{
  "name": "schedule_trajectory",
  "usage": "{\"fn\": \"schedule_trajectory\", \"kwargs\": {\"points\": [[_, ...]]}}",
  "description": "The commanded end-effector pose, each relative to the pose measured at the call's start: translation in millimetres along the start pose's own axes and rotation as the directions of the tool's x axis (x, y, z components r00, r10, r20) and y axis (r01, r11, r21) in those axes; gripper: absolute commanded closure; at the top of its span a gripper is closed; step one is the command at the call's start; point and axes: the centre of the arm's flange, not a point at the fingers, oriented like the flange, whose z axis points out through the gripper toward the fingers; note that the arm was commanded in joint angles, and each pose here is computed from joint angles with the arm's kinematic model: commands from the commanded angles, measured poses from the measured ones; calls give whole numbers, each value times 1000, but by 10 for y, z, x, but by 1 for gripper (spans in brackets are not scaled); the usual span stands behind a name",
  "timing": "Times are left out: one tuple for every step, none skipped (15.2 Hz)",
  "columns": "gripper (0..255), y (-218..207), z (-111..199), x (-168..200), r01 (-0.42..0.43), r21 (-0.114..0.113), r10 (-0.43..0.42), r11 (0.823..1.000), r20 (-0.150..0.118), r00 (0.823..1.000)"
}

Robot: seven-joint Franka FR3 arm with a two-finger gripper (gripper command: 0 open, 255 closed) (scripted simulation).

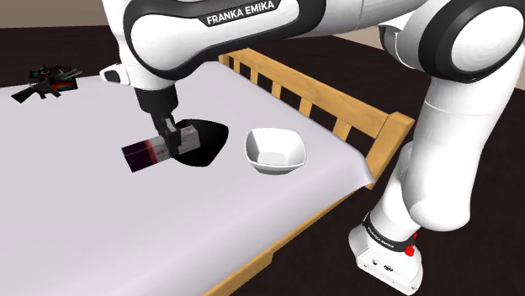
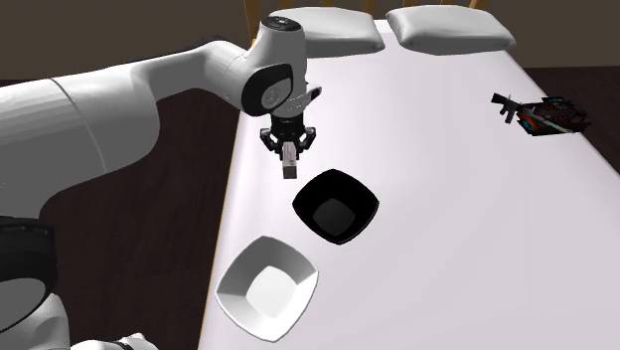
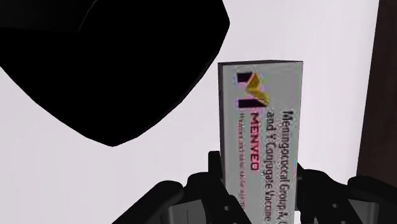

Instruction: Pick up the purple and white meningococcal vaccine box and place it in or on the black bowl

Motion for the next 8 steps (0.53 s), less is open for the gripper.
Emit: {"fn": "schedule_trajectory", "kwargs": {"points": [[255,3,-101,1,0,0,0,1000,0,1000],[255,104,-103,-84,0,0,0,1000,0,1000],[255,205,-104,-169,0,0,0,1000,0,1000],[255,305,-106,-254,0,0,0,1000,0,1000],[255,406,-108,-339,0,0,0,1000,0,1000],[255,507,-110,-424,0,0,0,1000,0,1000],[255,608,-112,-509,0,0,0,1000,0,1000],[255,709,-114,-594,0,0,0,1000,0,1000]]}}
